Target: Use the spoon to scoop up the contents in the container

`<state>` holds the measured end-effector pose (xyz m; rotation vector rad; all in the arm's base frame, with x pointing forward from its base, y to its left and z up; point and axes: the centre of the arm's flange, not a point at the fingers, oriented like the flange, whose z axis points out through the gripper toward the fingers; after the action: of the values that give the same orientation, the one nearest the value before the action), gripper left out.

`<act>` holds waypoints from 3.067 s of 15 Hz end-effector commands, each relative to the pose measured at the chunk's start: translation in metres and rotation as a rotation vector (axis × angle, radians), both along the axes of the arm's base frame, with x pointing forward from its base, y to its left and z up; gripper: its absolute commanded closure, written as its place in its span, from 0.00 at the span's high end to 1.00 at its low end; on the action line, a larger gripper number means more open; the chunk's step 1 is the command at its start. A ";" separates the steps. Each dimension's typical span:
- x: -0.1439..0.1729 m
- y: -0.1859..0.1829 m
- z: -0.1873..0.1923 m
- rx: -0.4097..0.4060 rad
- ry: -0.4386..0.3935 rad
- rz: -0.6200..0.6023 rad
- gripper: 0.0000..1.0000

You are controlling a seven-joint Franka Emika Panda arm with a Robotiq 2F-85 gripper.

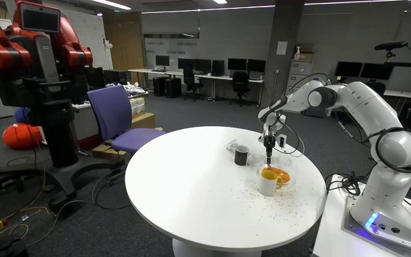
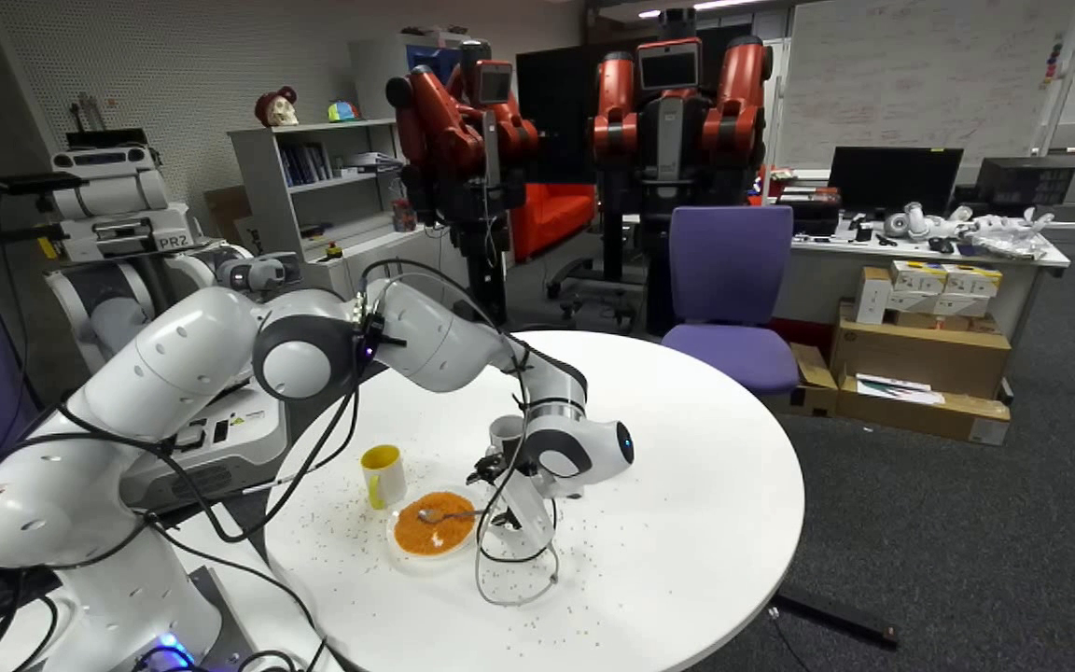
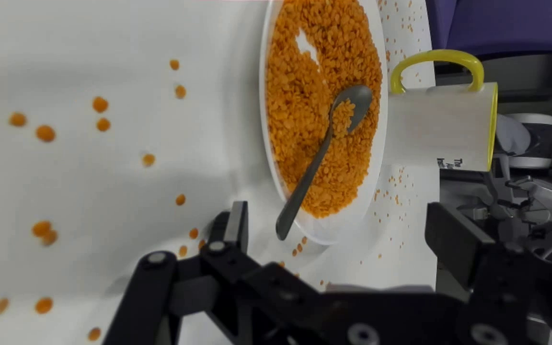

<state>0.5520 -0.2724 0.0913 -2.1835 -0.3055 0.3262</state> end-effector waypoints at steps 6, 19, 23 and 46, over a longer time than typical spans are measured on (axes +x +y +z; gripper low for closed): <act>0.016 0.000 -0.001 0.038 -0.023 0.016 1.00; 0.012 0.001 -0.001 0.084 0.035 0.086 0.98; 0.015 -0.003 0.006 0.067 0.030 0.100 0.97; 0.019 0.002 0.021 0.114 0.054 0.114 0.89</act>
<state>0.5656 -0.2649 0.1001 -2.0808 -0.3957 0.4136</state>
